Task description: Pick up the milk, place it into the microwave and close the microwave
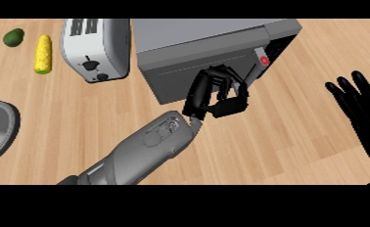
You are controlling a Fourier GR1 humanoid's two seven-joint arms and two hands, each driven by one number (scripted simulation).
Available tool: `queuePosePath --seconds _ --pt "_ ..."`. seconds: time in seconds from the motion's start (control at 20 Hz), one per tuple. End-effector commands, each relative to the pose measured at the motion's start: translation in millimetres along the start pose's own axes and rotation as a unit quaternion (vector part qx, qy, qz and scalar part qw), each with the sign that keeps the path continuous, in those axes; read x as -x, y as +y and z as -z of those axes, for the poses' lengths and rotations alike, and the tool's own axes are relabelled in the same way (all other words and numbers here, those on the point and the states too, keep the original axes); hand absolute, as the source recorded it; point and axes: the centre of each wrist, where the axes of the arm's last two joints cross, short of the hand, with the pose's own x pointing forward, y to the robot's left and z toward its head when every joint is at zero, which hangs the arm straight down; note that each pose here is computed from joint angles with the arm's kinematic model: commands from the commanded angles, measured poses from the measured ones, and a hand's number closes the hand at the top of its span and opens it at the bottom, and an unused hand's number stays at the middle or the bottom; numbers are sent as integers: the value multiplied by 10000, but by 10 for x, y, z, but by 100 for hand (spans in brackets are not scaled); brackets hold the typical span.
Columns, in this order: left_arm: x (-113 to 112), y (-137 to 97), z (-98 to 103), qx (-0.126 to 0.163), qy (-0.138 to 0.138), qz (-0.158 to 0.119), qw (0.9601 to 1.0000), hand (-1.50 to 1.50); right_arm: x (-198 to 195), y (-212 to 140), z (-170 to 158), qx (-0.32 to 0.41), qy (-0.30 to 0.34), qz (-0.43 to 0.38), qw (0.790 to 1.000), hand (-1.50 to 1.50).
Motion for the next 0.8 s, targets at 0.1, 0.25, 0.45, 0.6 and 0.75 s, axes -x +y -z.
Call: queuePosePath --seconds 0.1,0.25,0.45,0.6,0.75 --pt "-120 127 221 -500 -268 -381 9977 150 -76 -33 29 -111 23 113 9999 -150" --pt "-88 144 219 -554 -290 -469 9969 150 -140 -43 96 -145 -111 115 9998 -150" --pt "-82 158 240 -602 -345 -554 9961 150 -195 -48 129 -183 -99 88 9997 -150" --pt "-61 173 247 -654 -448 -569 9952 150 -263 -70 188 -266 -174 45 9995 -150" --pt "-66 180 271 -636 -486 -615 9949 150 -304 -103 195 -280 -133 33 9995 -150"
